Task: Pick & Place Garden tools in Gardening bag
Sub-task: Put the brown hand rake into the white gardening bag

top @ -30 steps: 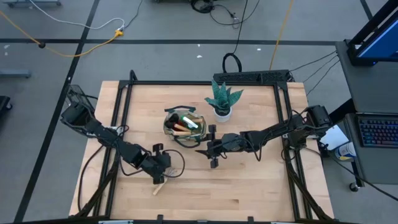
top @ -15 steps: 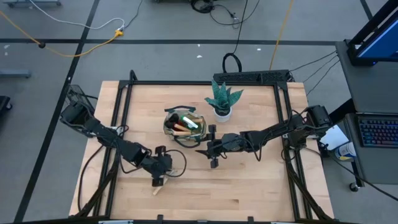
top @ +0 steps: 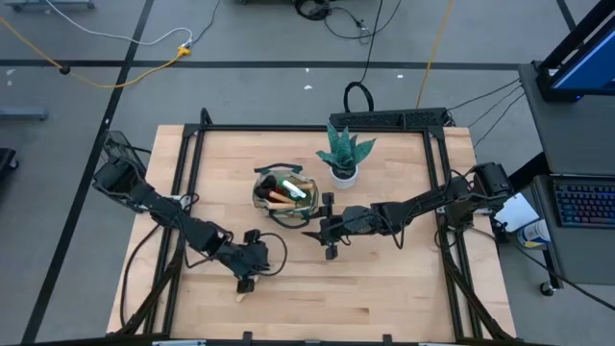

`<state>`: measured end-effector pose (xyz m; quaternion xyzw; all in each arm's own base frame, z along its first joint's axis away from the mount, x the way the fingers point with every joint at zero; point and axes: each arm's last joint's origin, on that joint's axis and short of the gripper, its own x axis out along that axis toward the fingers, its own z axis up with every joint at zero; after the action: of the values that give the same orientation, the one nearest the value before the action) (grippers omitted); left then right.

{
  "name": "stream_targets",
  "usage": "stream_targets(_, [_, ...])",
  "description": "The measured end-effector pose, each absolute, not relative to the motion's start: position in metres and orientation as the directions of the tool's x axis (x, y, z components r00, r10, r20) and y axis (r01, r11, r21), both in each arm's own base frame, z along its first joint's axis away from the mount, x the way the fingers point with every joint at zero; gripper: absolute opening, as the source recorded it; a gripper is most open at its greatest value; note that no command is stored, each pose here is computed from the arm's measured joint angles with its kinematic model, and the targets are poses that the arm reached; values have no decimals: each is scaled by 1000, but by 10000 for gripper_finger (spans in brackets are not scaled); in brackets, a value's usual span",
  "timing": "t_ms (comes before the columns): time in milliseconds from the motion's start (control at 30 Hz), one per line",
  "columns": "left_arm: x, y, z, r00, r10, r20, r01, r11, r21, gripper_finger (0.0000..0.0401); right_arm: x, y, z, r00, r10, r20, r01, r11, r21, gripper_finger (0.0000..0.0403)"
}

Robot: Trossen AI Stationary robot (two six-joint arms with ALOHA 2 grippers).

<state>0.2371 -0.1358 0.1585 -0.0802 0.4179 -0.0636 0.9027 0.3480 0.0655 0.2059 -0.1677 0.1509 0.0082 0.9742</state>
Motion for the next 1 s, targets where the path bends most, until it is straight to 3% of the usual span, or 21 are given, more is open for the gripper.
stream_targets(333, [239, -129, 157, 524, -360, -772, 68, 921, -383, 54, 348, 66, 206, 954, -34, -297, -67, 944, -324, 171])
stream_targets(600, [242, -122, 156, 533, -330, -779, 20, 925, -379, 163, 348, 66, 206, 954, -35, -297, -67, 944, -324, 171])
stream_targets(733, [236, -118, 151, 476, -292, -830, -122, 912, -391, 209, 348, 66, 206, 954, -34, -297, -67, 944, -324, 171])
stream_targets(867, [224, -123, 146, 368, -300, -880, -248, 881, -404, 221, 348, 65, 205, 952, -35, -305, -69, 943, -325, 171])
stream_targets(1000, [217, -135, 146, 347, -330, -878, -303, 846, -438, 210, 348, 65, 205, 951, -35, -308, -71, 943, -326, 171])
